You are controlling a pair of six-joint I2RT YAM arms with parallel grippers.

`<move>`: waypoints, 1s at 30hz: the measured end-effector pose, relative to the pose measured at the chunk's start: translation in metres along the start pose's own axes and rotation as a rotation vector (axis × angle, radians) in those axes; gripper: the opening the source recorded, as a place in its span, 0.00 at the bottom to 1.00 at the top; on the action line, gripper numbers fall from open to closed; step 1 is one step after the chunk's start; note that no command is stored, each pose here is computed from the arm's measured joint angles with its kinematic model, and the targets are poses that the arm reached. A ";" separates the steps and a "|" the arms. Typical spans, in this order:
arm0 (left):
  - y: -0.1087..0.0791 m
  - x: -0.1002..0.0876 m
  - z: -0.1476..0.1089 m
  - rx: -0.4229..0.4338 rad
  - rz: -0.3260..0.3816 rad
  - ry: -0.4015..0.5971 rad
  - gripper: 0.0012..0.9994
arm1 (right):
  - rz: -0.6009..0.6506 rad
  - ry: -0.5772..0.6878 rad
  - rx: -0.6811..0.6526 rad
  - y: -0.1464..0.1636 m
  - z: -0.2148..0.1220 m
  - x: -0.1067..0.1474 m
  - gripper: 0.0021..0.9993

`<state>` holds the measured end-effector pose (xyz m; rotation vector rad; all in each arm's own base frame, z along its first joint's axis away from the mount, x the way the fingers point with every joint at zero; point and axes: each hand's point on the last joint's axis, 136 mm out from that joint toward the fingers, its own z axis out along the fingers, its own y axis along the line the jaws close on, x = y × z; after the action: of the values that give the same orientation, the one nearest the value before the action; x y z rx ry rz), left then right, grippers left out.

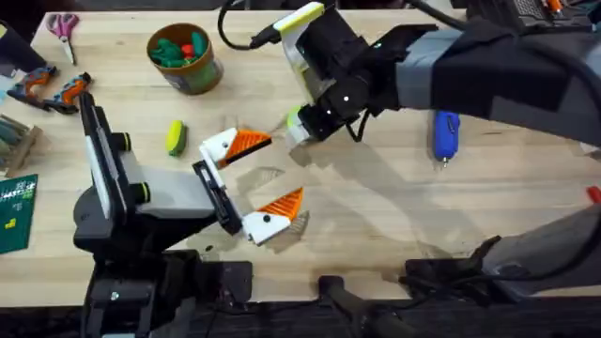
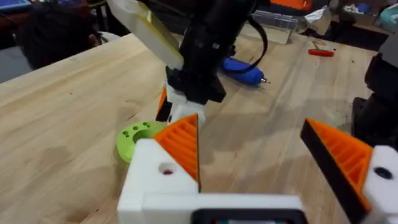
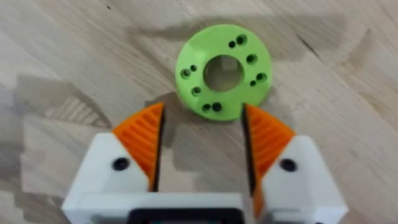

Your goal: Pick up the gripper from the table and insert it into the empty holder that is missing its gripper. Then pick up a screw, insert it into the mounting hole, and use the screwdriver to tighten it. Finally, clean up the table by picking up the vegetable and placing it into the bucket.

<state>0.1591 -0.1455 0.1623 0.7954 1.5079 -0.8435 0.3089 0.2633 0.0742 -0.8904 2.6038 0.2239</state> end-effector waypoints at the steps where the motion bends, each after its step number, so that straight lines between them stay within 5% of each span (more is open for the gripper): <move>1: 0.000 0.000 0.000 0.000 0.000 0.000 0.99 | -0.002 -0.001 0.000 0.000 0.002 0.000 0.67; 4: 0.000 0.000 0.000 0.000 0.000 0.000 0.99 | 0.000 0.002 0.000 0.000 0.009 -0.001 0.54; 30: 0.000 0.000 0.000 0.000 0.000 0.000 0.99 | -0.001 -0.012 0.022 -0.004 0.015 -0.005 0.42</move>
<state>0.1591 -0.1455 0.1623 0.7951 1.5080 -0.8432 0.3194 0.2671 0.0621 -0.8801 2.5900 0.1994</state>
